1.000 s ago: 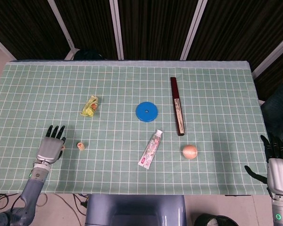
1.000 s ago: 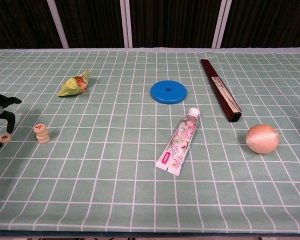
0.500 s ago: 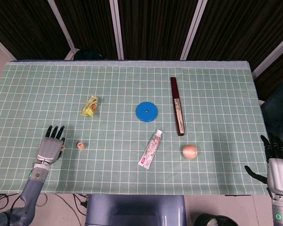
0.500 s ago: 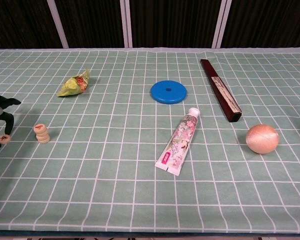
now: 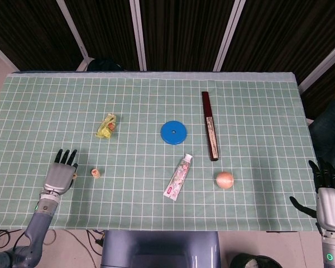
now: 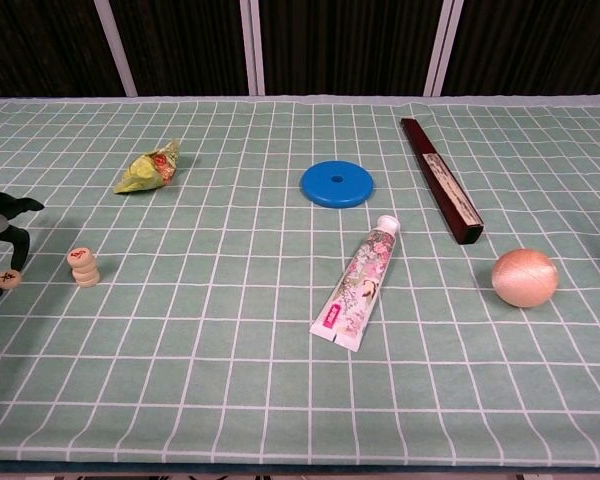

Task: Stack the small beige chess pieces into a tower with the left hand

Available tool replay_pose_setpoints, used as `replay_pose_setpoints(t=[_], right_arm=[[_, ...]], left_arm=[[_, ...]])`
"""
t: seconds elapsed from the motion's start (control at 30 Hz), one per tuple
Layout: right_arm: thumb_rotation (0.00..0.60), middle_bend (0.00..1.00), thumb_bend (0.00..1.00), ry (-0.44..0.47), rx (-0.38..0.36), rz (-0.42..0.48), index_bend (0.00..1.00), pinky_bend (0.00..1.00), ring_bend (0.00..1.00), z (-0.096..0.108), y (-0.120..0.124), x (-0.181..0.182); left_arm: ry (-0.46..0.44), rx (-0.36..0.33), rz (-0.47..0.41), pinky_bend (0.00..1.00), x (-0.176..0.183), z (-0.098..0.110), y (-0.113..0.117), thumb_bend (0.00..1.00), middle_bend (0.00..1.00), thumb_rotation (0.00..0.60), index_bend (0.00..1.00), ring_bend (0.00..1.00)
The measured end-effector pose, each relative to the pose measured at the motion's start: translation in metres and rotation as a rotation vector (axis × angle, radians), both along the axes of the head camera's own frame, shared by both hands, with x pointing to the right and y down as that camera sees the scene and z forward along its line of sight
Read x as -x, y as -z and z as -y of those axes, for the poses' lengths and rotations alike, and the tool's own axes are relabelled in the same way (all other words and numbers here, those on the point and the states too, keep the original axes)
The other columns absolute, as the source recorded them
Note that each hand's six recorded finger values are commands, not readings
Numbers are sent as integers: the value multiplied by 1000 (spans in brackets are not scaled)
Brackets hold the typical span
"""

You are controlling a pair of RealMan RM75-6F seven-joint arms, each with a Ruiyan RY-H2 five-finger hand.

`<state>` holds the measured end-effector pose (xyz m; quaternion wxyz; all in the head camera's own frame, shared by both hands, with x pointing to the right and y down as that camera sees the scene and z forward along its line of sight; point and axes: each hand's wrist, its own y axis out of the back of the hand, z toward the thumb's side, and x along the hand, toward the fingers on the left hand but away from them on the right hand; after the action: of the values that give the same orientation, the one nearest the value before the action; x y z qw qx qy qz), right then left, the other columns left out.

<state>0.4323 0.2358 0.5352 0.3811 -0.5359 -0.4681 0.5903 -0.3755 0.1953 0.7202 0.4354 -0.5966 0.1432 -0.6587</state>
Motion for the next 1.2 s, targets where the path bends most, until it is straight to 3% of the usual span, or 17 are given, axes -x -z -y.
replay_pose_setpoints(t=[0.7,1.2], right_arm=[[600,13,233,-1,0,5,81,0,0,0,0,0],[600,13,232,0,-1,3,81,0,0,0,0,0]], left_arm=[[7,-25,-40,0,-7,9,12,335,0,600,504,0],[-39,-66,-128,0,-52,25,33,335,0,600,504,0]])
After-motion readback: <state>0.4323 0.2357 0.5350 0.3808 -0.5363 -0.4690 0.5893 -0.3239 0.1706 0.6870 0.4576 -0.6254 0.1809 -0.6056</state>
